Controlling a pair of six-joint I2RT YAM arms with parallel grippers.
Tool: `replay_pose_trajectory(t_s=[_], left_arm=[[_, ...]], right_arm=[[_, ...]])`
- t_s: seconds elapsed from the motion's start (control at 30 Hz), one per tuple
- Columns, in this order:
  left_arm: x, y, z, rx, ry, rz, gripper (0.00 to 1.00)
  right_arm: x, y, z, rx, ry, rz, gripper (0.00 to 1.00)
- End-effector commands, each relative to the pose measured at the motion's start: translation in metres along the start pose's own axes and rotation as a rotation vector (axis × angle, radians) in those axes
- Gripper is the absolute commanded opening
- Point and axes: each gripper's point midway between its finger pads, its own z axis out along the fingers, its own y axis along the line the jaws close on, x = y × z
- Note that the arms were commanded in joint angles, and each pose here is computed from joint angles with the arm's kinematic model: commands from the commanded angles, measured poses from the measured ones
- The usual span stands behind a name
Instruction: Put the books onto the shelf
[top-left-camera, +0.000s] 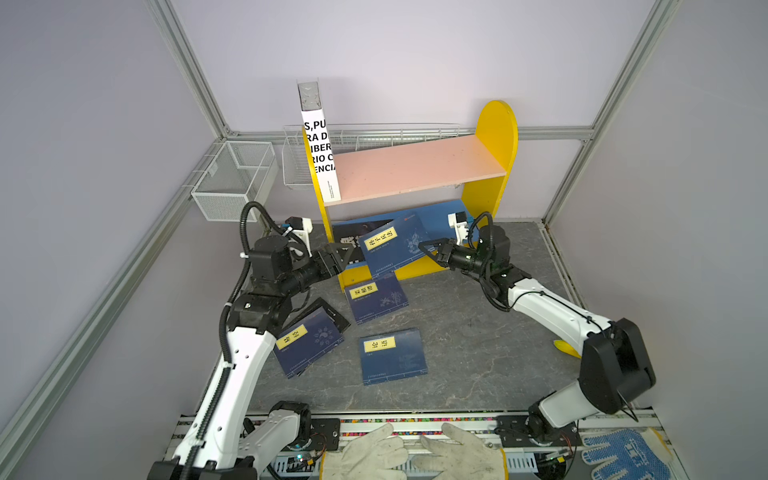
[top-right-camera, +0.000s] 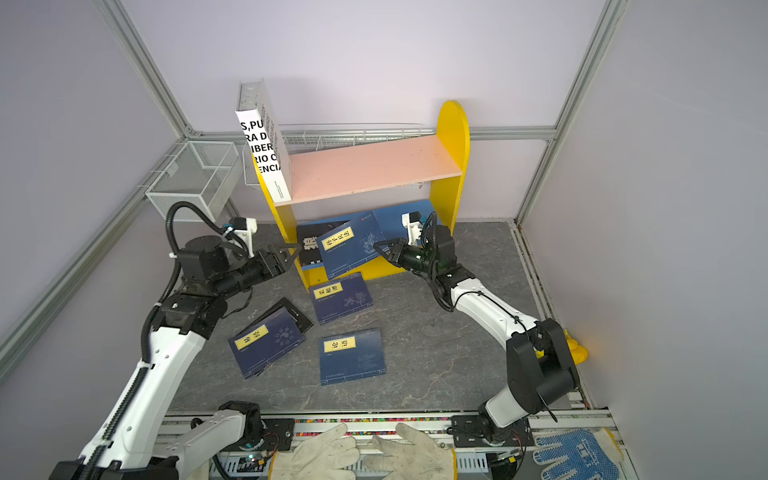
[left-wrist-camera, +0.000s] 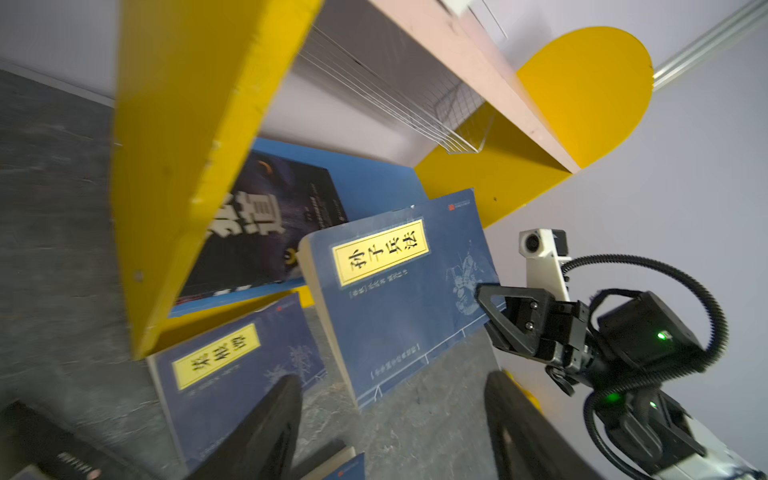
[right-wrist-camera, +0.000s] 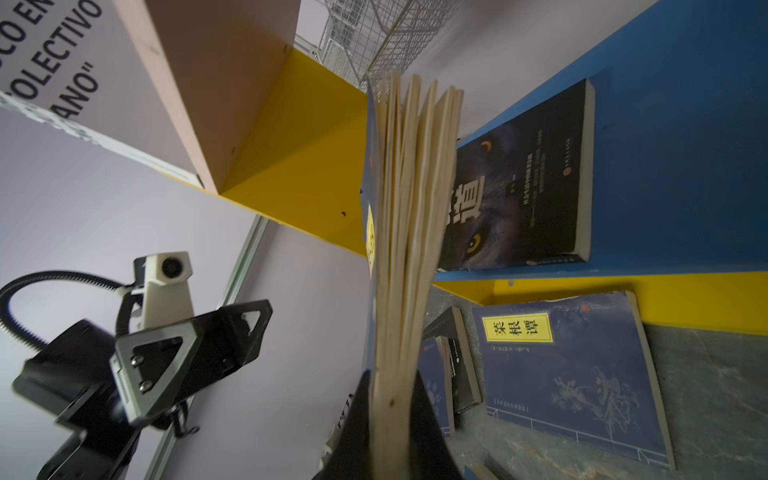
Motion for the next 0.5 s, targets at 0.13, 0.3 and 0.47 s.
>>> replay_pose_trajectory(t_s=[0.13, 0.3, 0.47], left_arm=[[0.017, 0.066, -0.002, -0.249, -0.047, 0.03, 0.9], [0.024, 0.079, 0.006, -0.272, -0.044, 0.023, 0.96], [0.029, 0.089, 0.012, -0.288, -0.035, 0.016, 0.97]], right_arm=[[-0.031, 0.007, 0.038, -0.024, -0.097, -0.063, 0.11], [-0.036, 0.011, 0.061, -0.059, -0.118, -0.115, 0.11], [-0.04, 0.011, 0.081, -0.096, -0.124, -0.13, 0.12]])
